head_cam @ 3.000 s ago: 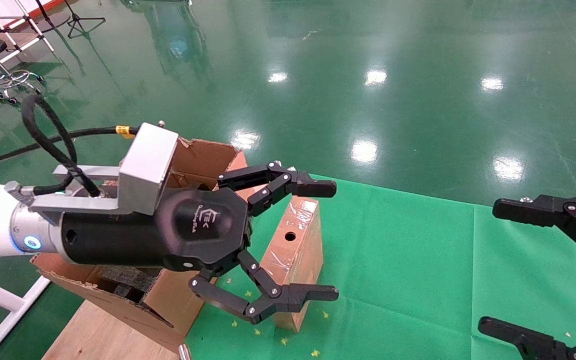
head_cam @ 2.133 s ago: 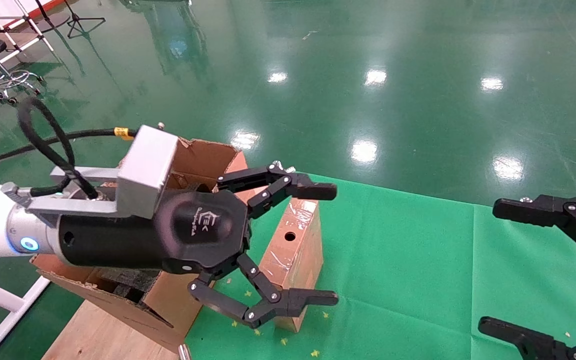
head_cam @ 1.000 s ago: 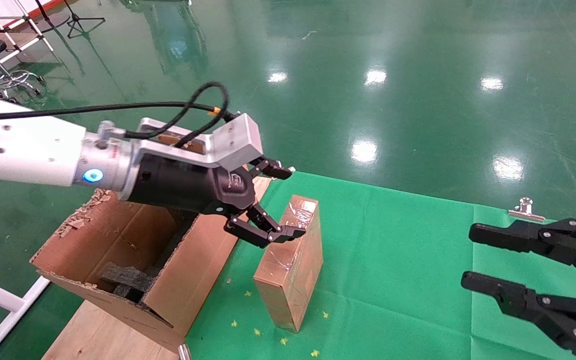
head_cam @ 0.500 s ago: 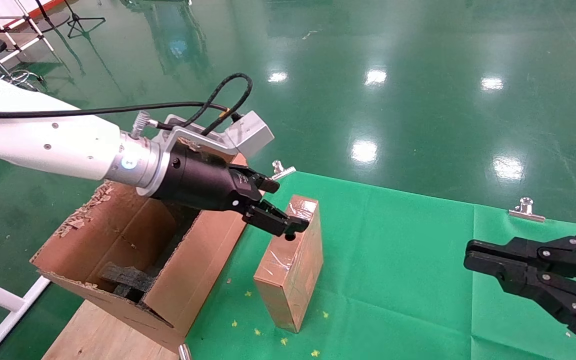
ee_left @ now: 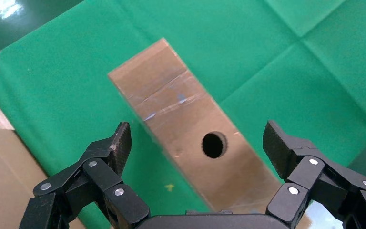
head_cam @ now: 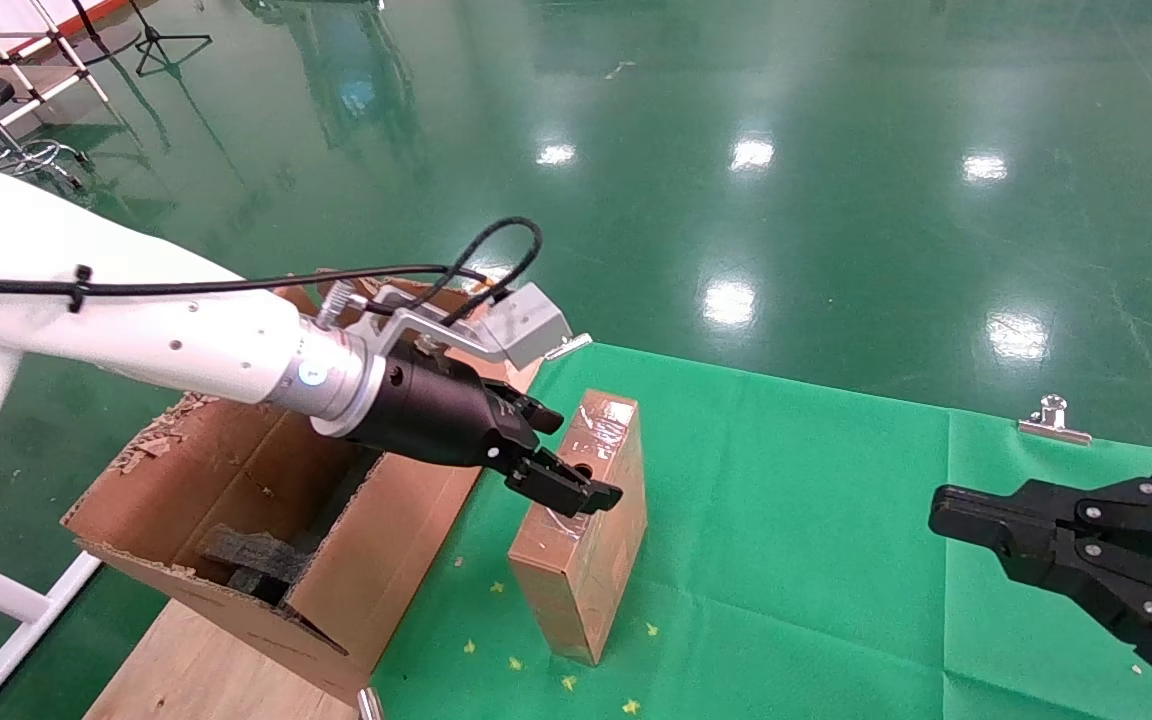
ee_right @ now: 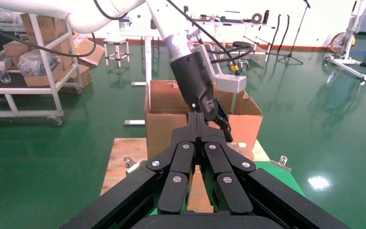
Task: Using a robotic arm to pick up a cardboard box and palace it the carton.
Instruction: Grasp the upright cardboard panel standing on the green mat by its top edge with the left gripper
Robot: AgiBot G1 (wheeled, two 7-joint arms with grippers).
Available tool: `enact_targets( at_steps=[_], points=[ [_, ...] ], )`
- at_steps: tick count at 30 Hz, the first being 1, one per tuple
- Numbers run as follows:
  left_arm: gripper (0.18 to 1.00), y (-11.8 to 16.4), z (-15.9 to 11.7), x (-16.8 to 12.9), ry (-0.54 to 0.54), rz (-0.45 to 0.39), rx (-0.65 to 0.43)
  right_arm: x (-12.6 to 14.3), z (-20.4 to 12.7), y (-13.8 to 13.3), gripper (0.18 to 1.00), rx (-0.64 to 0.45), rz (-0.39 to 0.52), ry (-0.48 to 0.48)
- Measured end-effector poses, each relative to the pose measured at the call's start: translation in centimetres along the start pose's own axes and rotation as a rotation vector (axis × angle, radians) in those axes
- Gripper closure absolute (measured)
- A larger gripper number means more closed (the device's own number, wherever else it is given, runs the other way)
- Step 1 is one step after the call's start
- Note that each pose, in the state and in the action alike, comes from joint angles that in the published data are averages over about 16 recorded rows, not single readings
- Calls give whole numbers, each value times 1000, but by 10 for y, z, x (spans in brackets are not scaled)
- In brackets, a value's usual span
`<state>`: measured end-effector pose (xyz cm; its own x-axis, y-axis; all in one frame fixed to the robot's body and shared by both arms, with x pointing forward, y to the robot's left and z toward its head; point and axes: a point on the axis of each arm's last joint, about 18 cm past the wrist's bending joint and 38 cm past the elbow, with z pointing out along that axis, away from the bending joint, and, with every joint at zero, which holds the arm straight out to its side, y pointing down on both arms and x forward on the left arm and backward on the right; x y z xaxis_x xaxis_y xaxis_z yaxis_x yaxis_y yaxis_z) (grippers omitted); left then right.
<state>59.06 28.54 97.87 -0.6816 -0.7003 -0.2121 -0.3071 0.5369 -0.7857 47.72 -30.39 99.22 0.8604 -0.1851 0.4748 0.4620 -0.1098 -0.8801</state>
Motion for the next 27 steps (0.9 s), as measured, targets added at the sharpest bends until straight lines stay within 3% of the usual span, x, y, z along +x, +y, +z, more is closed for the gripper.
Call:
enact_targets(
  at_steps=[17,27],
  points=[
    [183,7,17,2,-14,80,-53,0,0,0,985,0,0,0],
    [198,7,17,2,-15,80,-53,0,0,0,950,0,0,1]
  ],
)
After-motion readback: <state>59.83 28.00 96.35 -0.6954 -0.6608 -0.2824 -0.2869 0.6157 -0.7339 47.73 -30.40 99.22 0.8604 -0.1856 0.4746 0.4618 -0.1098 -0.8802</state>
